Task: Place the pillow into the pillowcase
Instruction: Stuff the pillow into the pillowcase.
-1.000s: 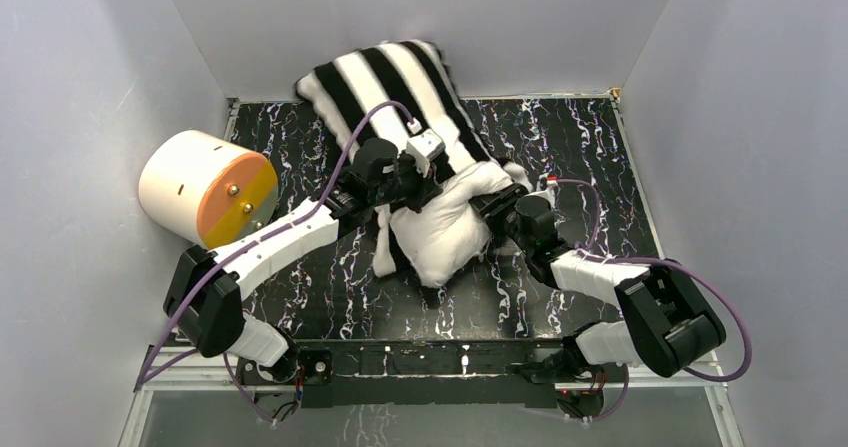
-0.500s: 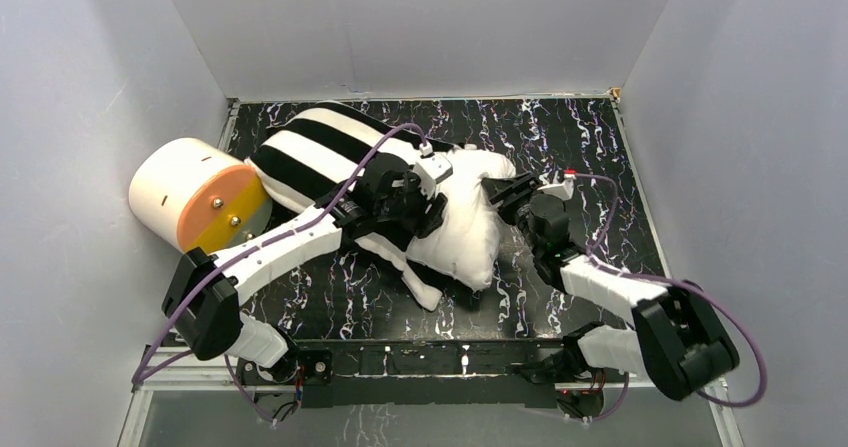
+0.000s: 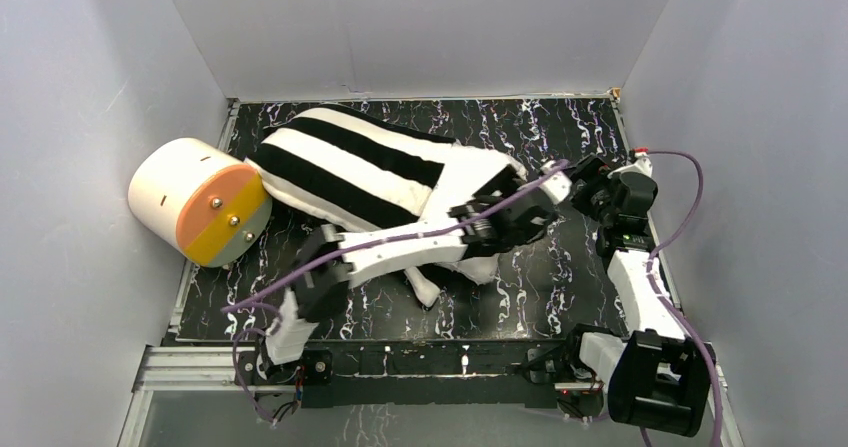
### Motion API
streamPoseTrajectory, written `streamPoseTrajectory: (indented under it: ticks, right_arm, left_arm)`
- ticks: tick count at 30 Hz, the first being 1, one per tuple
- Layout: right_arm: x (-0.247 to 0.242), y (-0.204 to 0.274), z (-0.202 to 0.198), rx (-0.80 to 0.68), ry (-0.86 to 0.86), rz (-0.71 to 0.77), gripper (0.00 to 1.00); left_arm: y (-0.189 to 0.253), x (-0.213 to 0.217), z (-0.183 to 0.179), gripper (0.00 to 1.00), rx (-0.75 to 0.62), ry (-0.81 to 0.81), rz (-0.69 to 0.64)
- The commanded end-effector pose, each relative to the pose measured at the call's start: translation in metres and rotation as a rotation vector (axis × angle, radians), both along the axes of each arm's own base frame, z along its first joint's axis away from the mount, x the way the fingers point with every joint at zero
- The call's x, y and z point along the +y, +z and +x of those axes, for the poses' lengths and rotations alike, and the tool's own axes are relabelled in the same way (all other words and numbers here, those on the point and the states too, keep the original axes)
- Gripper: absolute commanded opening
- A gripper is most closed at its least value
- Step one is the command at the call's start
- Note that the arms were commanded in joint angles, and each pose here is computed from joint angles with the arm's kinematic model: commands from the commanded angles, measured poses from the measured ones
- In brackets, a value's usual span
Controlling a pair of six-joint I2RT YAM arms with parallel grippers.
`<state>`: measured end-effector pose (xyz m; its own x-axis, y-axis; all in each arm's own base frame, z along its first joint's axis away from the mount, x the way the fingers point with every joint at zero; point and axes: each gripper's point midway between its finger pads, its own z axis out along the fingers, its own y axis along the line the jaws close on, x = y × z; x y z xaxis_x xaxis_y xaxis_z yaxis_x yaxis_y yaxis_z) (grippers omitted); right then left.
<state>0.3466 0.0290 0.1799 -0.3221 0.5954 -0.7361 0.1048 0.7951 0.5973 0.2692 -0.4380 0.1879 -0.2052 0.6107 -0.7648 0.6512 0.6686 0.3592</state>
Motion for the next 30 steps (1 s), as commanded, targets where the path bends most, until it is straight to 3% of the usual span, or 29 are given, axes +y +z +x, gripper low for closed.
streamPoseTrajectory:
  ticks: [1, 2, 4, 5, 8, 11, 15, 20, 25, 30]
  right_arm:
    - [-0.002, 0.002, -0.004, -0.010, 0.130, 0.124, 0.97]
    - [-0.004, 0.002, -0.006, -0.010, 0.137, 0.138, 0.97]
    - [-0.006, 0.002, -0.008, -0.013, 0.142, 0.154, 0.96]
    - [-0.006, 0.003, -0.008, -0.014, 0.142, 0.158, 0.96]
    - [-0.006, 0.003, -0.009, -0.014, 0.139, 0.179, 0.95]
    - [-0.004, 0.002, -0.009, -0.014, 0.147, 0.202, 0.94]
    - [-0.001, 0.004, -0.010, -0.018, 0.165, 0.210, 0.93]
    - [0.016, 0.009, -0.021, -0.036, 0.275, 0.214, 0.88]
    - [0.045, 0.007, -0.038, -0.046, 0.383, 0.297, 0.75]
    - [0.094, 0.013, -0.031, -0.074, 0.459, 0.245, 0.67]
  left_arm:
    - [-0.072, -0.002, 0.043, 0.85, -0.151, 0.155, 0.410]
    - [-0.078, 0.006, 0.049, 0.72, -0.130, 0.176, 0.430]
    - [-0.066, 0.015, 0.059, 0.34, -0.122, 0.213, 0.400]
    - [-0.053, 0.017, 0.064, 0.22, -0.130, 0.221, 0.373]
    - [0.001, 0.018, 0.081, 0.01, -0.153, 0.213, 0.231]
    - [0.057, 0.029, 0.093, 0.00, -0.192, 0.233, 0.120]
    - [0.098, 0.039, 0.091, 0.00, -0.222, 0.244, 0.052]
    - [0.147, 0.019, 0.074, 0.00, -0.097, 0.124, -0.298]
    - [0.206, 0.003, 0.070, 0.00, -0.103, 0.042, -0.543]
    - [0.239, -0.002, 0.074, 0.00, -0.133, 0.027, -0.637]
